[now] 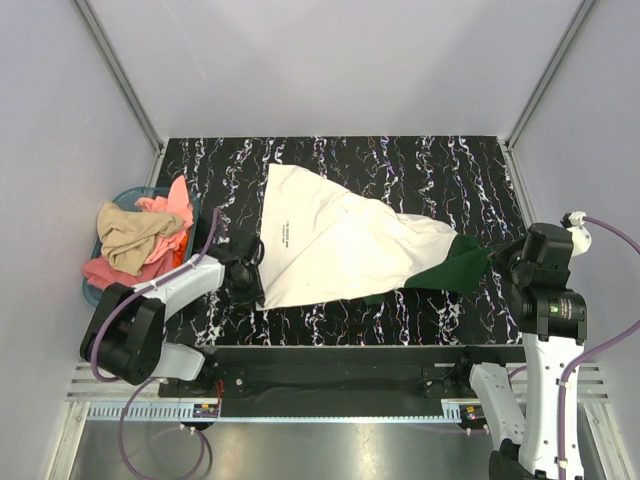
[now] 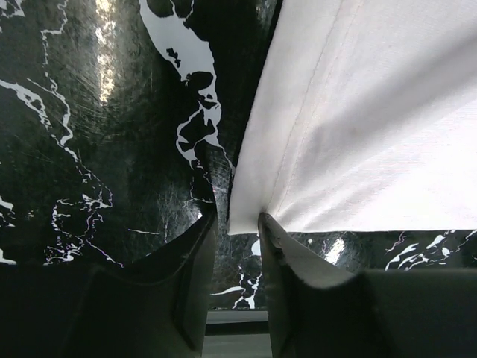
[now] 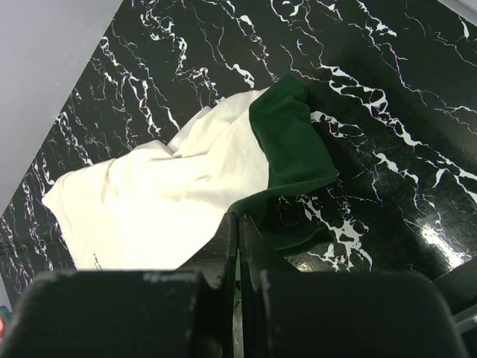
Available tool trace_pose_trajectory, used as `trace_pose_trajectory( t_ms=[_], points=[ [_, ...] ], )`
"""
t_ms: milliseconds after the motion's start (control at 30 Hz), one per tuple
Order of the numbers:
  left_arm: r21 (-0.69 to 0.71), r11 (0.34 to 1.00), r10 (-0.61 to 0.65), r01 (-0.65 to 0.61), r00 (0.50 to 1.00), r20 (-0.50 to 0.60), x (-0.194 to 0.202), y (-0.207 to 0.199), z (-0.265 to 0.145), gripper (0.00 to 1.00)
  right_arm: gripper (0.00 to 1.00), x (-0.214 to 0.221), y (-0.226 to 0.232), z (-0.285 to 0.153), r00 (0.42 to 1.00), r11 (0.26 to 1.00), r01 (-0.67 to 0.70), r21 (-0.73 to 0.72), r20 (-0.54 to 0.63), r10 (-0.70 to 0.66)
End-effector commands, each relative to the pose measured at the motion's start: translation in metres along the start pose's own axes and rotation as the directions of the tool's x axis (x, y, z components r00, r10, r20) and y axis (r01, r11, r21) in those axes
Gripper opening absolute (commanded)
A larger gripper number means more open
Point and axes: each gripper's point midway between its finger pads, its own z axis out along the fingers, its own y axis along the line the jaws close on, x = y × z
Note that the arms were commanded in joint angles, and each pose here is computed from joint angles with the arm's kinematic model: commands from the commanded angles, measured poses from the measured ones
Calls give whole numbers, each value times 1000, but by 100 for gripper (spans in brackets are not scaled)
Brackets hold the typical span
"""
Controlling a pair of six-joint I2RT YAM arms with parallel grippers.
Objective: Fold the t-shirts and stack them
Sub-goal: Flatten the tshirt out
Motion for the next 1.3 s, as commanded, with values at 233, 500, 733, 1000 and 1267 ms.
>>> trace_pose_trajectory(
  t_ms=[233,500,733,1000,1267],
  points=[
    [-94,995,5,13,983,184,-36,7,-44,50,0,-5,7,0,1000,999,1,-38,20,0],
    [59,996,-66,60,992,111,-13,-12,-34,50,0,-5,9,-1,1000,999,-2,-45,18,3],
    [50,995,-91,87,993,80,-3,-7,-18,47,0,-4,8,-1,1000,999,-1,-47,16,2],
    [33,995,-101,99,993,67,0,-3,-3,46,0,-1,8,1,1000,999,-5,-50,5,5],
    [3,995,-99,99,994,36,9,4,8,41,0,-1,7,2,1000,999,0,-42,11,0]
  ],
)
